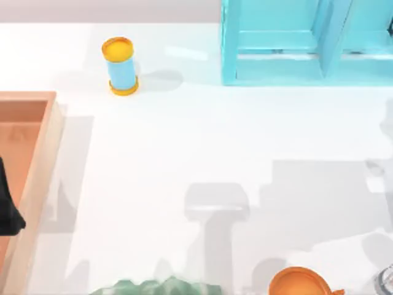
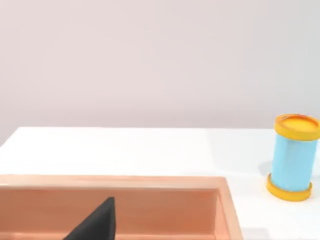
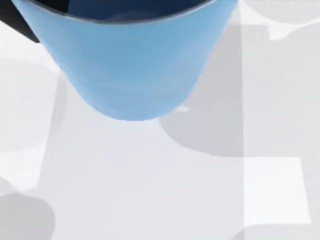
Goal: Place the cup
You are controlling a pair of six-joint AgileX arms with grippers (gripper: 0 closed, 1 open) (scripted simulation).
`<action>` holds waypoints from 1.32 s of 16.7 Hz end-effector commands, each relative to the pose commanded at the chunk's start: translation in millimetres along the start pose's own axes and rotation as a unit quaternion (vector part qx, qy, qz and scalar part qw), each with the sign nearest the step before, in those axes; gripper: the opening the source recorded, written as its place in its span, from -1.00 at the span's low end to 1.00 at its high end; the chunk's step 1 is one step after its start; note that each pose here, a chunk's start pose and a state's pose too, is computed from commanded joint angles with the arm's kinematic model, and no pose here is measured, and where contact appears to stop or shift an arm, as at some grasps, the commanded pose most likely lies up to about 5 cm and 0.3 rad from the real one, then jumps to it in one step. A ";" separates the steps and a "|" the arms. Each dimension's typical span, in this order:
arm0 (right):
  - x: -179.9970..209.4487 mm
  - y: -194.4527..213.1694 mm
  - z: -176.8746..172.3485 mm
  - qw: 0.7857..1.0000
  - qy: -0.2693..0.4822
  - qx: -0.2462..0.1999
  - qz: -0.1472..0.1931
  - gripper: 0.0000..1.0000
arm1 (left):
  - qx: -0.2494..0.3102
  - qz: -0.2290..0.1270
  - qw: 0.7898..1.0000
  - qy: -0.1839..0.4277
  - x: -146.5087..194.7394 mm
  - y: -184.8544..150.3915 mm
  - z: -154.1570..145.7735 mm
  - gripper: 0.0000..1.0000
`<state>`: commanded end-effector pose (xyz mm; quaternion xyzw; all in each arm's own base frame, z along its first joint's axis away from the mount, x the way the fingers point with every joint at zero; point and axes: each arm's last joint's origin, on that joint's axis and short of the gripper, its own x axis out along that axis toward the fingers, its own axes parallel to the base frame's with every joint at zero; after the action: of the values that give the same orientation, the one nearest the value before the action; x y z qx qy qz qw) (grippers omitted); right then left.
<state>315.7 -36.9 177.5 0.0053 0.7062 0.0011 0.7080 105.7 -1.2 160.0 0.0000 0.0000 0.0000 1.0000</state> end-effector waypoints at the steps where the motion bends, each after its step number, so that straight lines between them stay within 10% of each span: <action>1: 10.1 0.9 0.4 1.000 -0.003 0.000 -0.001 -1.00 | 0.000 0.000 1.000 0.000 0.0 0.0 0.0 1.00; 8: 35.2 3.9 -3.5 1.000 0.005 0.002 0.001 -1.00 | 0.000 0.000 1.000 0.000 0.0 0.0 0.0 1.00; 22: 35.2 3.9 -3.5 1.000 0.005 0.002 0.001 1.00 | 0.000 0.000 1.000 0.000 0.0 0.0 0.0 1.00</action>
<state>312.3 -32.7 142.3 0.0078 0.7094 0.0007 0.7047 105.7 -1.2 160.0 0.0000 0.0000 0.0000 1.0000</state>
